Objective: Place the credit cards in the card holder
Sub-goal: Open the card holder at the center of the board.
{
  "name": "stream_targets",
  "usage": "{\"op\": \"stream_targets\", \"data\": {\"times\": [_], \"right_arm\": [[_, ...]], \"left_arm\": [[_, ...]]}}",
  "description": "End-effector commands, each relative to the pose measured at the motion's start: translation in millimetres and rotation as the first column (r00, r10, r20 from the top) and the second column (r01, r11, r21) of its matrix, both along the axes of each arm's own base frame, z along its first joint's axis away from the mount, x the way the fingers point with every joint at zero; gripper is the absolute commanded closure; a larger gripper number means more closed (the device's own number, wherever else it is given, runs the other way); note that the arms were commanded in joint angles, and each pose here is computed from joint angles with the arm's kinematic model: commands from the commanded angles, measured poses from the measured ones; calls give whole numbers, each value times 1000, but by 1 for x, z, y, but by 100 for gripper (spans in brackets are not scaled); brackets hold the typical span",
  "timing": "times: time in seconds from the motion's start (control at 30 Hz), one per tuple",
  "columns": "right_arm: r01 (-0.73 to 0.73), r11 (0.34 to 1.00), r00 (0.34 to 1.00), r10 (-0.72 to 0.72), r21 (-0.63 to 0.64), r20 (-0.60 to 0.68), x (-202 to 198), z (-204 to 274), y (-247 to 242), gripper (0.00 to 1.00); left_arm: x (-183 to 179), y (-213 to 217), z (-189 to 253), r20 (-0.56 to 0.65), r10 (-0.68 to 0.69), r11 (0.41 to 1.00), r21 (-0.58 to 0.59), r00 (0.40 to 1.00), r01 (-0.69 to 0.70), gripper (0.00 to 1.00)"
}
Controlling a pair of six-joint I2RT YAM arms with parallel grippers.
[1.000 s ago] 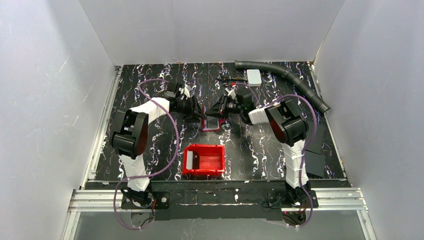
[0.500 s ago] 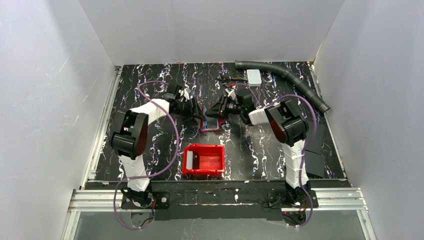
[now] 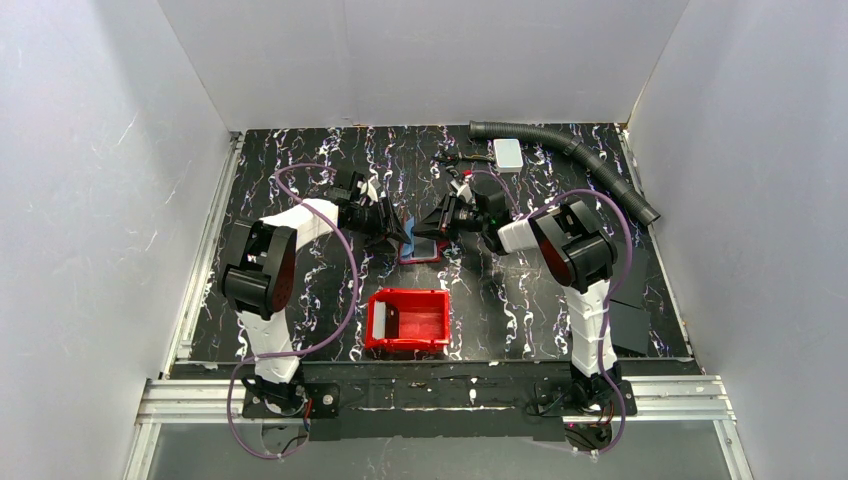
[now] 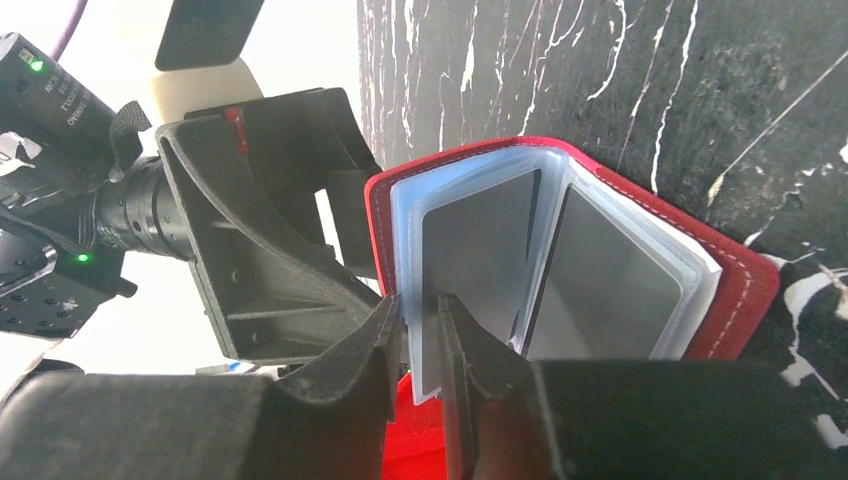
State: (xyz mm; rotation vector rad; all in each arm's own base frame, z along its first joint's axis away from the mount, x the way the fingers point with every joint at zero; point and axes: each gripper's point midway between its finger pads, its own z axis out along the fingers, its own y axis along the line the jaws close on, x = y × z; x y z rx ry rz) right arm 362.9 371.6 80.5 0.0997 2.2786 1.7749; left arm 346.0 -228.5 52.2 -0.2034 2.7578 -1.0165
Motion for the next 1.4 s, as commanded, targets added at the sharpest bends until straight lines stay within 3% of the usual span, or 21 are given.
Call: {"op": "stream_targets", "data": {"times": [0.0,0.37,1.37], "right_arm": [[-28,999,998,25,47,61,-4,18,3,69],[-26,998,998,22,57,60,-6,19,2,67],[-38,995,998,33,92,52,-12,22,1,90]], "left_arm": [[-4,10,7,14,10,1000,30,1000,-10,47],[-4,14,7,15,16,999,31,1000,-16,48],[-4,18,11,22,29,1000,5,999,-29,46]]}}
